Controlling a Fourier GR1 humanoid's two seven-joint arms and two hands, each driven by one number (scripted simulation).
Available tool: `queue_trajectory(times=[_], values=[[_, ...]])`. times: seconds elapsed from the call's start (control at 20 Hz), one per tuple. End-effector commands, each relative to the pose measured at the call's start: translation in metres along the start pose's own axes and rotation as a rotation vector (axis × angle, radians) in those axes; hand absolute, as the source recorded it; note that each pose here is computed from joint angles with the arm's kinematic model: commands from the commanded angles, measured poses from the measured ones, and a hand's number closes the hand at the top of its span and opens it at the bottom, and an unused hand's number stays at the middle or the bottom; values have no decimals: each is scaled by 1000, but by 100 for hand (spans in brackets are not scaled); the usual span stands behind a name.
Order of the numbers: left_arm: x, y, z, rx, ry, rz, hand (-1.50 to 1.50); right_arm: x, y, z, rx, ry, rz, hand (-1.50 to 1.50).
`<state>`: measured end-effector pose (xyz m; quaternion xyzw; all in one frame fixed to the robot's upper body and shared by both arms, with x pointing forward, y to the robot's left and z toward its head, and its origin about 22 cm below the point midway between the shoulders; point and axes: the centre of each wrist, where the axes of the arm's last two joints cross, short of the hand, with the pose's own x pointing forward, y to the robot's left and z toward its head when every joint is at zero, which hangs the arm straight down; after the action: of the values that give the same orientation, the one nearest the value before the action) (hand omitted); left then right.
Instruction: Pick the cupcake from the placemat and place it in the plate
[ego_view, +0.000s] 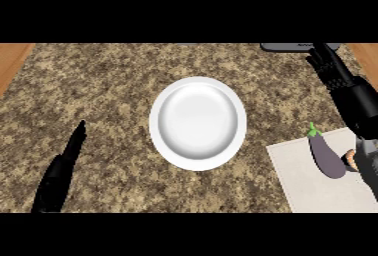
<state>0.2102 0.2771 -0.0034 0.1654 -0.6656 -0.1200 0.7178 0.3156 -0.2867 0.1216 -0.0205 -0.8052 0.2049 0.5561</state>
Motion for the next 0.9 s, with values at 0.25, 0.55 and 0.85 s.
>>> queue_trajectory(times=[0.25,0.55,0.85], values=[[-30,-18,14,26,316,283,0,16,-164,68,-559,31,58,150],[-13,-34,-2,-71,292,375,0,-45,-181,161,-965,261,330,-150],[-1,-41,-16,-120,297,392,0,-55,-189,233,-888,207,333,-150]])
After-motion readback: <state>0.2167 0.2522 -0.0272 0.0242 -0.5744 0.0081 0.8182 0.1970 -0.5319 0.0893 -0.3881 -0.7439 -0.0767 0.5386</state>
